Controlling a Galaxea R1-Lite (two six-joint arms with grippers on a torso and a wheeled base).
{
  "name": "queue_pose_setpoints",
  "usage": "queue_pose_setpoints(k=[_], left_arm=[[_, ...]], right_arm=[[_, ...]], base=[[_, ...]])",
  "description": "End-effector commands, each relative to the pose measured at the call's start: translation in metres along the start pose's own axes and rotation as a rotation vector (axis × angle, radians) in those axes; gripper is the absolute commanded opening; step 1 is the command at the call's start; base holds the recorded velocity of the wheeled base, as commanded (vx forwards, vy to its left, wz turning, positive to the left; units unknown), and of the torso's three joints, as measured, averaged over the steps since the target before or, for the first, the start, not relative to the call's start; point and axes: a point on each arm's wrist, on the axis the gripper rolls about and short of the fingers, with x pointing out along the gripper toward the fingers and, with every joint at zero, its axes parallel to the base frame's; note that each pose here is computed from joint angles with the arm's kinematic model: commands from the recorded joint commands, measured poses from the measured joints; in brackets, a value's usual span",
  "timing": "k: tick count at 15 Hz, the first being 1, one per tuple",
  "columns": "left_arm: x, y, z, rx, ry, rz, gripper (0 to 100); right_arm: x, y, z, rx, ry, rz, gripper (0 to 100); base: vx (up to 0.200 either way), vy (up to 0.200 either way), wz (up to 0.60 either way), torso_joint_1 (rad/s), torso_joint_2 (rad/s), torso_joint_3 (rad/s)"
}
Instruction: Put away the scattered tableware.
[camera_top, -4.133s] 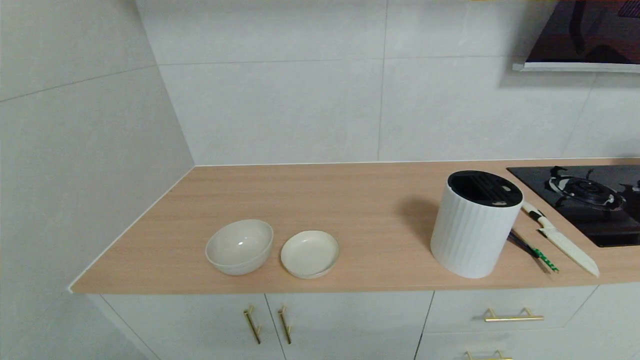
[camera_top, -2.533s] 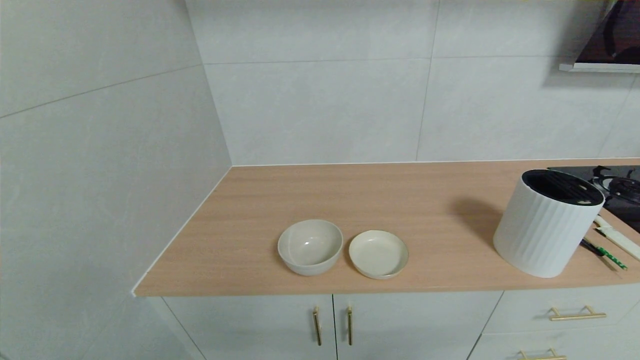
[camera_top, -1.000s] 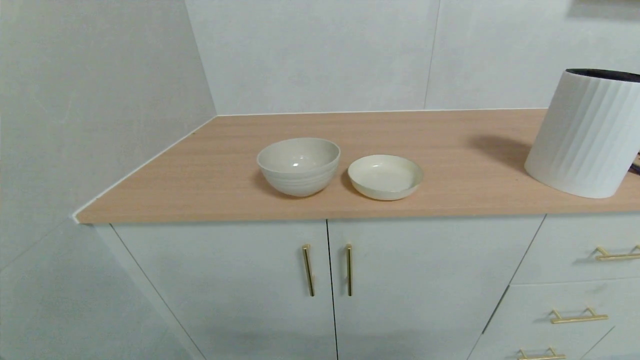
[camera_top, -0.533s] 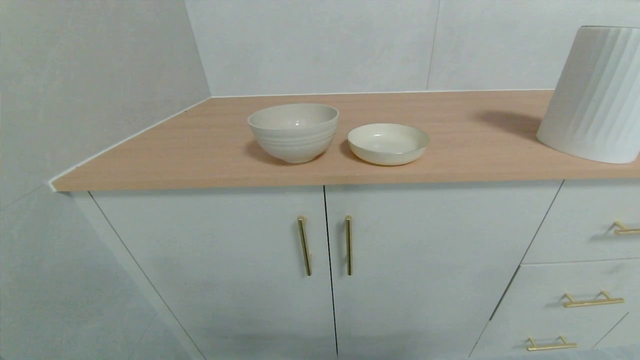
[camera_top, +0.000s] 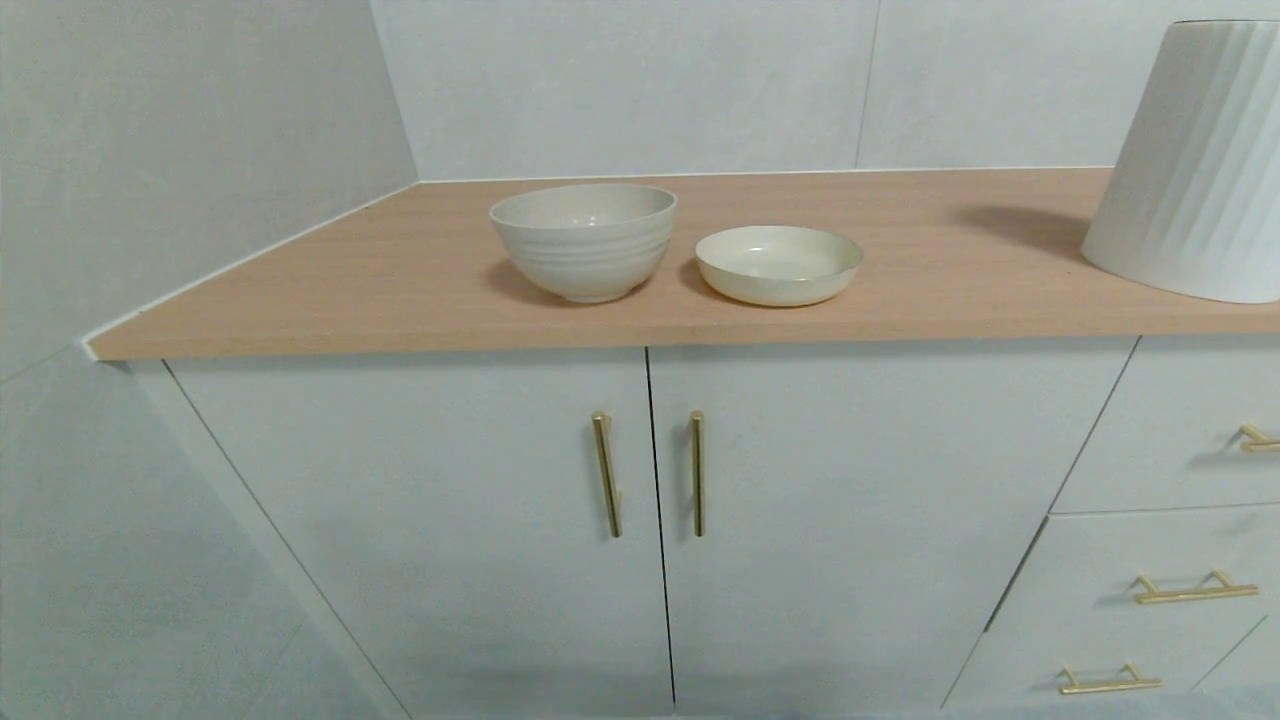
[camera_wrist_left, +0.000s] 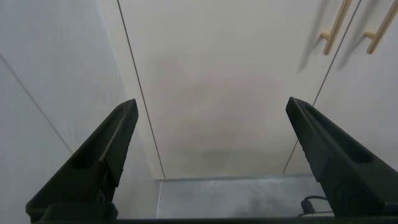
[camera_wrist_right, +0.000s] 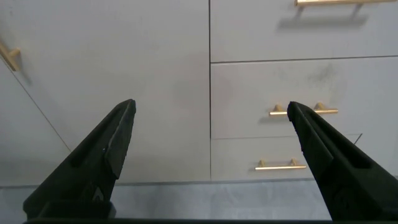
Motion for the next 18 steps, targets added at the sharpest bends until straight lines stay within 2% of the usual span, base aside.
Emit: queue_pose_setpoints(k=[1,4,12,13,14,15,16,18], left_arm=[[0.0,0.0,0.0,0.0,0.001,0.0,100],[0.0,0.0,0.0,-0.002,0.001,0.0,100],[0.0,0.0,0.0,0.0,-0.001,0.0,100],[0.0,0.0,0.0,0.0,0.001,0.002,100],[0.0,0.0,0.0,0.0,-0.001,0.0,100],[0.0,0.0,0.0,0.0,-0.001,0.0,100],[0.0,0.0,0.0,0.0,-0.001,0.0,100],[0.0,0.0,0.0,0.0,-0.001,0.0,100]], right_arm=[[0.0,0.0,0.0,0.002,0.002,0.0,100],[0.0,0.0,0.0,0.0,0.0,0.0,100],[0.0,0.0,0.0,-0.005,0.0,0.002,100],[0.0,0.0,0.002,-0.003,-0.012,0.002,100],[-0.004,0.001,0.018,0.005,-0.11,0.017,100],[-0.007,0.002,0.03,0.005,-0.167,0.07,100],[-0.008,0.003,0.031,0.008,-0.142,0.13,100],[-0.002,0.005,0.028,0.019,0.031,0.219,100]], base=[[-0.2,0.0,0.0,-0.002,0.01,0.007],[-0.2,0.0,0.0,0.001,0.01,0.004],[0.0,0.0,0.0,0.0,0.0,0.0],[0.0,0.0,0.0,0.0,0.0,0.0],[0.0,0.0,0.0,0.0,0.0,0.0],[0.0,0.0,0.0,0.0,0.0,0.0],[0.0,0.0,0.0,0.0,0.0,0.0],[0.0,0.0,0.0,0.0,0.0,0.0]])
